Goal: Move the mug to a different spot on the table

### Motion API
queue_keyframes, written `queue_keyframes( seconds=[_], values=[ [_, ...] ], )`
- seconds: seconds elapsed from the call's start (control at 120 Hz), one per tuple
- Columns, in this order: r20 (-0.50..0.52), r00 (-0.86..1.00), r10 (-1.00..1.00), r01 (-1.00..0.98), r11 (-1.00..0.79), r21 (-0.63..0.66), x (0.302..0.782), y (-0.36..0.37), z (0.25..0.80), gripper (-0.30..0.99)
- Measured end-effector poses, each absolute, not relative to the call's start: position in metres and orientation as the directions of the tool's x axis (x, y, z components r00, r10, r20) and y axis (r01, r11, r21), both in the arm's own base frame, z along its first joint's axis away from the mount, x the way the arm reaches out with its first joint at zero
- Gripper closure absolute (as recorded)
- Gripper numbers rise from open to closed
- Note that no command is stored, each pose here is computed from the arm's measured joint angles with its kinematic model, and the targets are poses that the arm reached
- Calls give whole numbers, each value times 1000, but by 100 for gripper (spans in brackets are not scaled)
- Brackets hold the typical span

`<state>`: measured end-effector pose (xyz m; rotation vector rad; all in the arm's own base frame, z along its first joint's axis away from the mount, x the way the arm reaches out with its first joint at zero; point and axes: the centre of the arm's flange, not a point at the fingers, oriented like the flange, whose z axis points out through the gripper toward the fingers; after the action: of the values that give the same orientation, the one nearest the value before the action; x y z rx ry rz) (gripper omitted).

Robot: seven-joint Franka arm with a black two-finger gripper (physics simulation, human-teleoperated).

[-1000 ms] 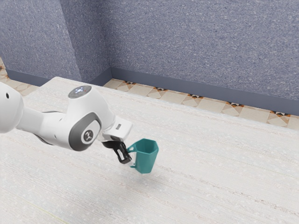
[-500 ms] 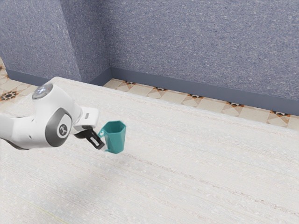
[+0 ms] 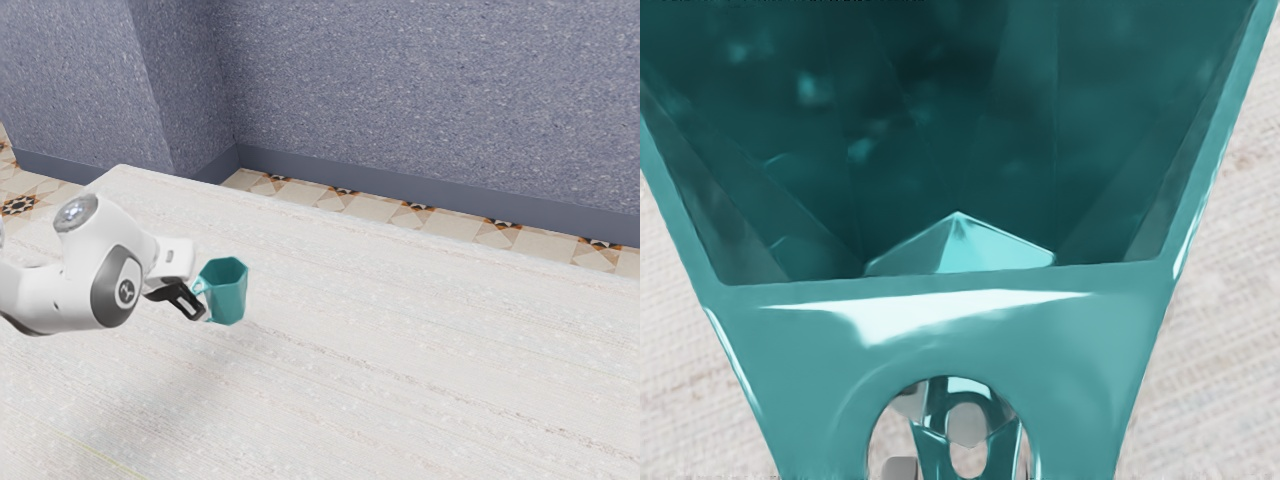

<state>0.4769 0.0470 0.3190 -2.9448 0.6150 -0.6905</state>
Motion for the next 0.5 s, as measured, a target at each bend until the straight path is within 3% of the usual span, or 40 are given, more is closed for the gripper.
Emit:
queue_keyframes(
  seconds=[0.5],
  values=[
    [413, 835, -364, -316, -931, -182, 480, 62, 299, 69]
  ],
)
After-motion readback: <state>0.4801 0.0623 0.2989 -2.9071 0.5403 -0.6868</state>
